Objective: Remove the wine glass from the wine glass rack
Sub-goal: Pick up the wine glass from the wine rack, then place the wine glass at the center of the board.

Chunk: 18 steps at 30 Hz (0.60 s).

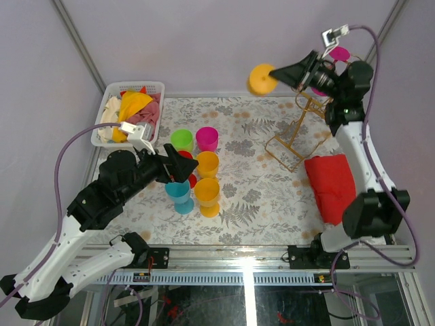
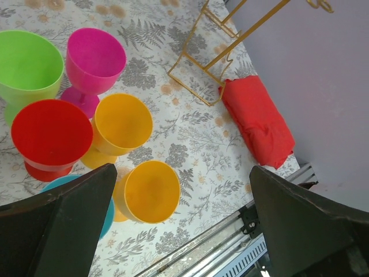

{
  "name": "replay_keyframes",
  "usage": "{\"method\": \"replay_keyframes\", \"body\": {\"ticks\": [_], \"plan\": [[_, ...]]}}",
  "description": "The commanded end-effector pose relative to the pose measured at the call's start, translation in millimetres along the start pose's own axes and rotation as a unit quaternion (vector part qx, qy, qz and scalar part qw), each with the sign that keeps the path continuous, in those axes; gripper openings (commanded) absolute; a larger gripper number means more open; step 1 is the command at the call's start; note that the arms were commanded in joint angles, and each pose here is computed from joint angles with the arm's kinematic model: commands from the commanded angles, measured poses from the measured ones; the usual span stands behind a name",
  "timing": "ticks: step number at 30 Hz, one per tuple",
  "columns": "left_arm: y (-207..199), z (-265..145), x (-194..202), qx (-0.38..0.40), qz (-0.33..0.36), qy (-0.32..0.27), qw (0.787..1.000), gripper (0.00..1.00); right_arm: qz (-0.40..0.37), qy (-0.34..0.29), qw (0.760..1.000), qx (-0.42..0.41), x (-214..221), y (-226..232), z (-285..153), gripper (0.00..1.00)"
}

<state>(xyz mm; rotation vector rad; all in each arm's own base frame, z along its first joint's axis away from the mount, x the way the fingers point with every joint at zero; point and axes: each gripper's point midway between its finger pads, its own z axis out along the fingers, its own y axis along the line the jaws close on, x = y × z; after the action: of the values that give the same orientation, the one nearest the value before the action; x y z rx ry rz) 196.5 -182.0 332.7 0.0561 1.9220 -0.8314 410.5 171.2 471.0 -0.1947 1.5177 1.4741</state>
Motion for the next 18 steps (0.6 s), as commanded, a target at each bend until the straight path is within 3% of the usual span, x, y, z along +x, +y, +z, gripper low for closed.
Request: {"method": "replay_keyframes", "body": {"ticks": [1, 4, 8, 14, 18], "plan": [[-17, 4, -16, 0.040, -0.018, -0.035, 0.998, 1.00, -0.222, 0.007, 0.970, -0.096, 48, 92, -17, 0.00], [-26, 6, -17, 0.065, -0.025, -0.041, 0.997, 1.00, -0.293, 0.016, 0.949, -0.118, 90, 108, -30, 0.00], [-41, 7, -20, 0.108, -0.033, -0.048, 0.992, 1.00, -0.333, 0.013, 0.935, -0.123, 132, 109, -51, 0.00], [-71, 10, -15, 0.198, -0.033, -0.038, 0.979, 0.99, -0.314, 0.029, 0.942, -0.118, 179, 101, -77, 0.00], [-97, 16, -2, 0.264, -0.026, 0.012, 0.964, 0.91, -0.251, 0.041, 0.959, -0.125, 205, 101, -89, 0.00]]}}
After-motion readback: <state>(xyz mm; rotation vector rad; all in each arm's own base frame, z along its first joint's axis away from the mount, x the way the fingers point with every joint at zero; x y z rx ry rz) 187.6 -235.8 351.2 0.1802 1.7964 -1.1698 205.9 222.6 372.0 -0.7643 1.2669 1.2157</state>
